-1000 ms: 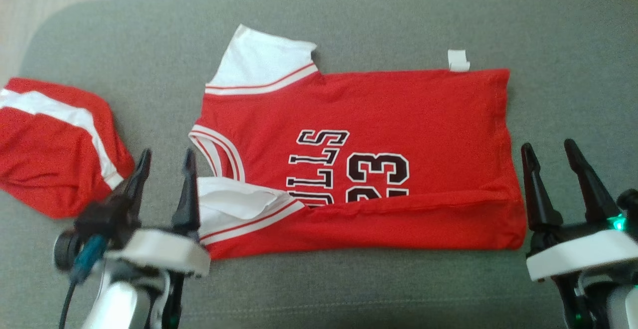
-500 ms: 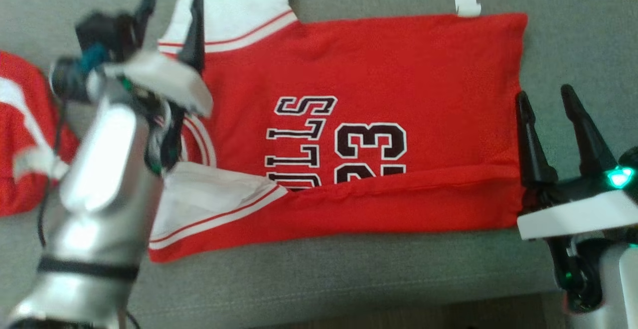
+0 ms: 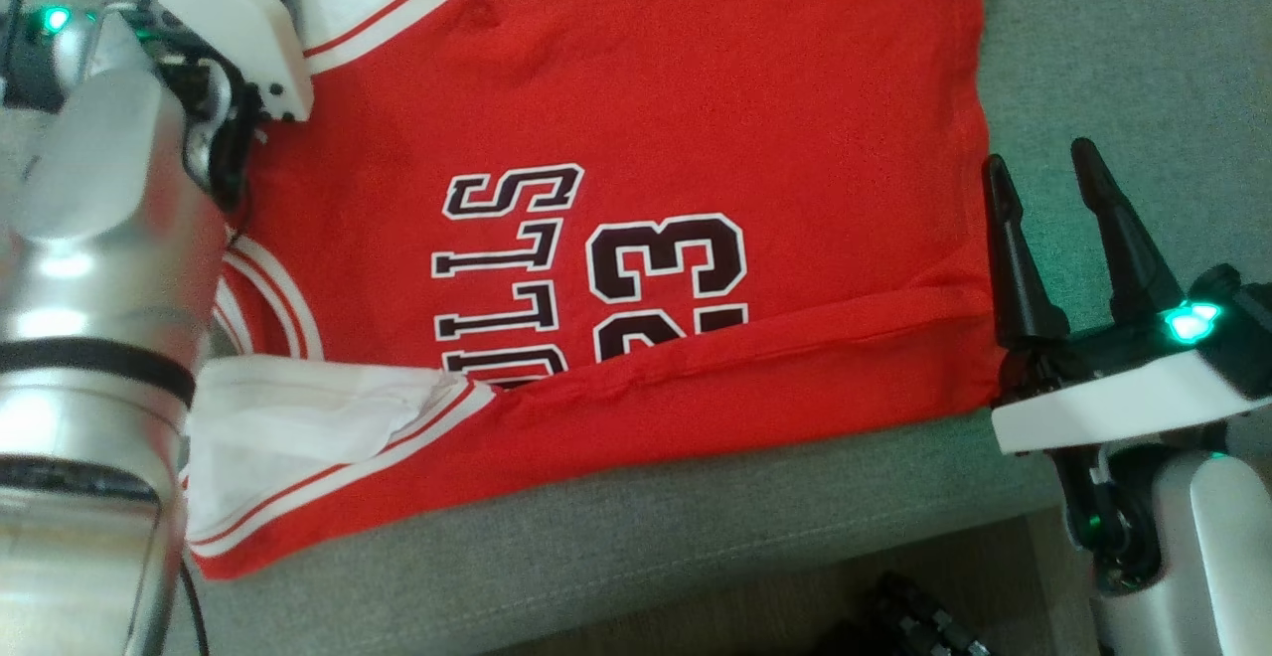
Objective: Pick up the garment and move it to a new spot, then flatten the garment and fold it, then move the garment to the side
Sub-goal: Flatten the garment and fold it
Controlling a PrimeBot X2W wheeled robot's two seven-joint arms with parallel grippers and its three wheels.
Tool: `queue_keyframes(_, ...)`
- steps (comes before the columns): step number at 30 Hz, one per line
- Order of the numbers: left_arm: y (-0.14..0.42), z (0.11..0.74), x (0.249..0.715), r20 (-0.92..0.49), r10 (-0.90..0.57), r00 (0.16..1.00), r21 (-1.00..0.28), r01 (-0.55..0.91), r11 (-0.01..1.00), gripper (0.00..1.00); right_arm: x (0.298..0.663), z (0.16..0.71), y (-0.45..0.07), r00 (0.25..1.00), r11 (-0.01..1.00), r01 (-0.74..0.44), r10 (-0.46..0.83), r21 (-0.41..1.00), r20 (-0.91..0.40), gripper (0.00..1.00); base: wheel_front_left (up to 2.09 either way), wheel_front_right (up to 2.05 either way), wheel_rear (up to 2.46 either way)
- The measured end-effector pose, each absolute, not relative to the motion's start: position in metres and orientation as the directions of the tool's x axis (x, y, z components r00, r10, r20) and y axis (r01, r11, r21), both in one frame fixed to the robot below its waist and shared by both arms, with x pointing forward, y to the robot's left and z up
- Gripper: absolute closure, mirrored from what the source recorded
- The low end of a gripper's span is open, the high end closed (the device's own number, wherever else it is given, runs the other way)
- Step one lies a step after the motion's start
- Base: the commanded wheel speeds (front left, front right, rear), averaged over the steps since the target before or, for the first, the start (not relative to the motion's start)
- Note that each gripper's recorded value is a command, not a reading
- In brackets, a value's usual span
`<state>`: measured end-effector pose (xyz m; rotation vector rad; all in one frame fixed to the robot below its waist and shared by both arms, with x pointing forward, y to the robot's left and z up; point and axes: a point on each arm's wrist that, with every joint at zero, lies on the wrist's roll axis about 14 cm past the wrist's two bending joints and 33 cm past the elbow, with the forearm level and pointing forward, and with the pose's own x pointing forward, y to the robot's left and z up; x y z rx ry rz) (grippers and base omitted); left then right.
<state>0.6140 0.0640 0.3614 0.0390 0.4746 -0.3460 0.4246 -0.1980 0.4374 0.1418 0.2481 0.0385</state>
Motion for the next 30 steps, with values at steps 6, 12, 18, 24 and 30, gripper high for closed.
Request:
queue_keyframes(6, 0.067, 0.356, 0.621, -0.534, -0.295, 0.792, -0.011, 0.343, 0.939, 0.0, 0.421, 0.43, -0.199, 0.963, 0.989, -0.011, 0.051, 0.15, -0.266, 0.0, 0.0, 0.0, 0.0)
queue_keyframes(12, 0.067, 0.359, 0.618, -0.547, -0.299, 0.782, 0.022, 0.37, 0.929, 1.0, 0.418, 0.429, -0.2, 0.961, 0.986, -0.006, 0.051, 0.164, -0.272, 0.0, 0.0, 0.0, 0.0)
queue_keyframes(18, 0.07, 0.366, 0.608, -0.497, -0.306, 0.812, 0.034, 0.371, 0.928, 1.0, 0.418, 0.425, -0.207, 0.953, 0.987, 0.001, 0.048, 0.163, -0.298, 0.0, 0.0, 0.0, 0.0)
queue_keyframes(24, 0.076, 0.382, 0.603, -0.41, -0.308, 0.859, 0.022, 0.347, 0.938, 1.0, 0.454, 0.428, -0.219, 0.954, 0.99, -0.03, 0.069, 0.136, -0.292, 0.0, 0.0, 0.0, 0.0)
queue_keyframes(30, 0.081, 0.398, 0.605, -0.341, -0.319, 0.884, 0.009, 0.343, 0.939, 1.0, 0.5, 0.419, -0.217, 0.942, 0.987, -0.063, 0.108, 0.147, -0.319, 0.0, 0.0, 0.0, 0.0)
